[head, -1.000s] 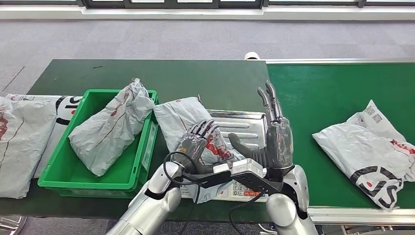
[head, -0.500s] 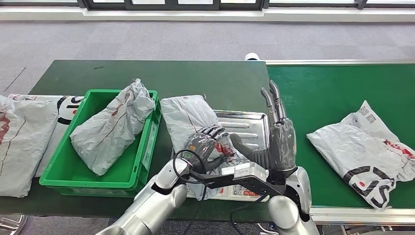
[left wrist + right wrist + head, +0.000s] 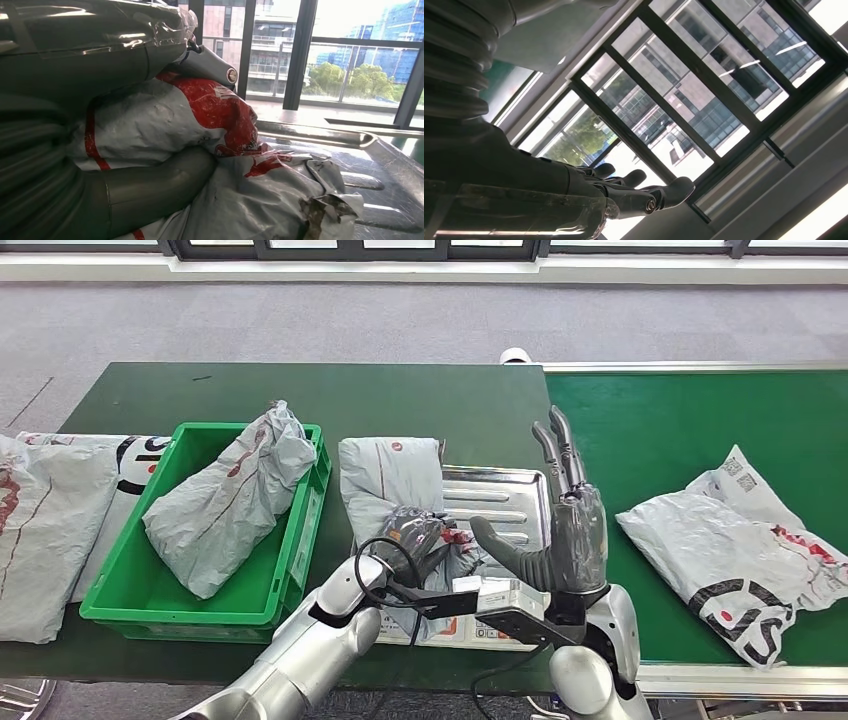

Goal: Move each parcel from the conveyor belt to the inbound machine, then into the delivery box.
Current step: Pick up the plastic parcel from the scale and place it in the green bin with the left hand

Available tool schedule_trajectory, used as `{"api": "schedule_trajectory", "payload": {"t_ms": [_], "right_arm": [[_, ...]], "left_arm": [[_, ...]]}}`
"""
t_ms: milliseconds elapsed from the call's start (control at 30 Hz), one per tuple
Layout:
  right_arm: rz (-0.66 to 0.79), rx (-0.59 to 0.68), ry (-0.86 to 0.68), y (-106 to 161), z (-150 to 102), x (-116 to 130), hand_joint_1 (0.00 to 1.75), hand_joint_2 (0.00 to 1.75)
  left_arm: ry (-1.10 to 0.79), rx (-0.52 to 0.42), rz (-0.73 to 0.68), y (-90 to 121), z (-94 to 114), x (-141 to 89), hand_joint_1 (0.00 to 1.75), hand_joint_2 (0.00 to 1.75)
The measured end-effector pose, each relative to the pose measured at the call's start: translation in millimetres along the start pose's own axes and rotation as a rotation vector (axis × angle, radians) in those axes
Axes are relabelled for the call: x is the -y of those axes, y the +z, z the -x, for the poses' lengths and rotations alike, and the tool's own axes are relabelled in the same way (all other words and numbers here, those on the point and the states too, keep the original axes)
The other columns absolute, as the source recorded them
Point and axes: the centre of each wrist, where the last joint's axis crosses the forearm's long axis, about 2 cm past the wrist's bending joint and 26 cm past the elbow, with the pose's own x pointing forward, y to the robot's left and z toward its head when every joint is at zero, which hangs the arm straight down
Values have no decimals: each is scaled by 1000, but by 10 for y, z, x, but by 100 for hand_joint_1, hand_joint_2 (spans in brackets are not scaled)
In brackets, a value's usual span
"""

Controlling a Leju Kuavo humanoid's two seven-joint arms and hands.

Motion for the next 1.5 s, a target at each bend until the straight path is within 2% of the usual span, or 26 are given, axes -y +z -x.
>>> {"api": "schedule_trajectory", "payload": {"t_ms": [533,600,700,867,967,1100,1200,1367,1500], "right_arm": [[4,5,0,-12,-5,7,0,175],[7,6,3,-13,-11,13,0,175],[21,4,14,-3,-31,25,0,175],[41,-2,22,51,-71,14,0,175],[33,4,17,60,-108,-3,0,175],[19,6,8,1,-164,-16,0,175],[21,9,6,-50,-187,-21,0,175],[26,16,2,-101,-209,-24,0,175],[17,29,-4,-166,-234,-19,0,175]], "left_arm": [[3,-8,-13,2,15,9,175,175],[15,-24,-77,9,11,-10,175,175],[60,-73,-280,27,31,-156,175,175],[90,-145,-677,146,261,-680,175,175],[66,-179,-815,260,397,-910,175,175],[44,-211,-904,388,512,-1076,175,175],[31,-228,-928,453,567,-1118,175,175],[11,-253,-929,514,626,-1120,175,175],[8,-321,-867,534,728,-1099,175,175]]}}
